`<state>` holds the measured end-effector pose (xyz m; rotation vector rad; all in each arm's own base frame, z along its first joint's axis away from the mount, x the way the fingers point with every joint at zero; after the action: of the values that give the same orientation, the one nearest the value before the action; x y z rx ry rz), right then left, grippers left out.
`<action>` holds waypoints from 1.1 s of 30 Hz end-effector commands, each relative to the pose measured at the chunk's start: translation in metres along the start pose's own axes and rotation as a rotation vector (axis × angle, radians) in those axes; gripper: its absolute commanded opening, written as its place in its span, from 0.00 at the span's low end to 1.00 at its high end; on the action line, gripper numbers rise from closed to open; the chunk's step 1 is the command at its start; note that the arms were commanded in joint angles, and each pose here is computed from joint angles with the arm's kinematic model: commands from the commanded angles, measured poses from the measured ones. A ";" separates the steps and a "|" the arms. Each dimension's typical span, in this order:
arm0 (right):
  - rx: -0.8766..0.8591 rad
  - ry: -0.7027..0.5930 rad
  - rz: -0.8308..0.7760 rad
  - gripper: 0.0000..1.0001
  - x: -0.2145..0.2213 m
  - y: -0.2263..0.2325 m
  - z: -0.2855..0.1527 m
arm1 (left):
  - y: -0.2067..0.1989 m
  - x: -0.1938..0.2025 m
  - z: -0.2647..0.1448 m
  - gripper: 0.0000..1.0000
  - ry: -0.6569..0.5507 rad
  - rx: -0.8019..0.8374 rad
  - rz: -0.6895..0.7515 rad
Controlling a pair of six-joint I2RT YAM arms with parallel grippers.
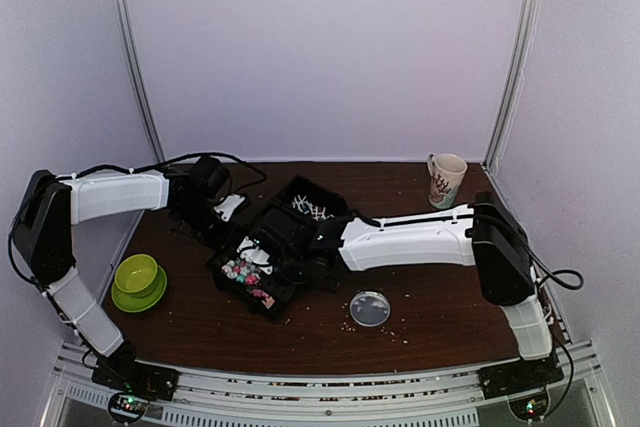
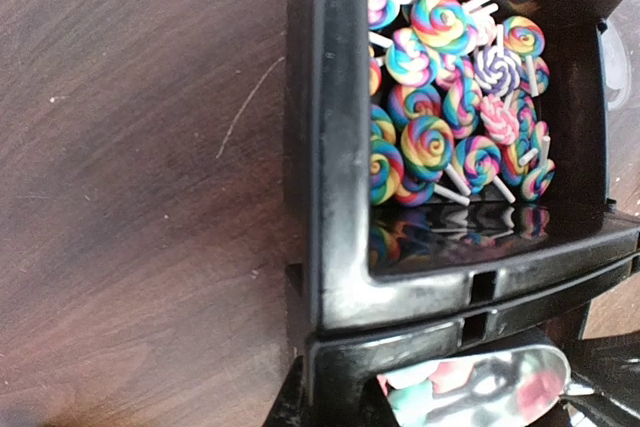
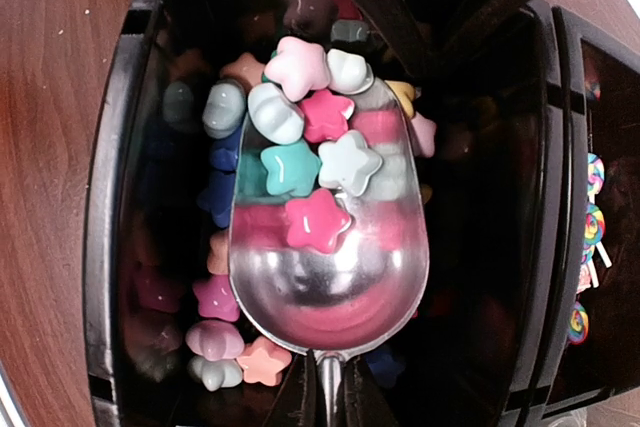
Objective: Pack the candies
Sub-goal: Scoop the fake candies from the plate.
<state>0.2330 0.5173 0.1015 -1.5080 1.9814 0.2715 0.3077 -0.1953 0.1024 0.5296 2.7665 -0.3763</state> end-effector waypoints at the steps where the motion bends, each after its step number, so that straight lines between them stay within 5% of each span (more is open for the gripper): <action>1: -0.052 -0.105 0.052 0.00 0.001 0.000 -0.012 | -0.031 -0.052 -0.038 0.00 -0.232 0.164 -0.002; 22: -0.059 -0.396 0.121 0.00 0.012 -0.009 -0.046 | -0.027 -0.050 -0.034 0.00 -0.215 0.163 -0.020; 33: 0.016 -0.444 0.090 0.00 0.021 -0.018 -0.068 | -0.019 -0.051 -0.034 0.00 -0.216 0.152 -0.045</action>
<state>0.2150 0.4622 0.1077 -1.2949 1.7970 0.5793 0.3071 -0.1964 0.1038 0.4465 2.7924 -0.4547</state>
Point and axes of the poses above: each gripper's point midway between its finger pads, its own z axis out along the fingers, its own y axis along the line the jaws close on, x = y × z, the point moved 2 cm from there along -z, back along the fingers, and after that the axes turned 6 degrees about -z, right-handed, at the moved point
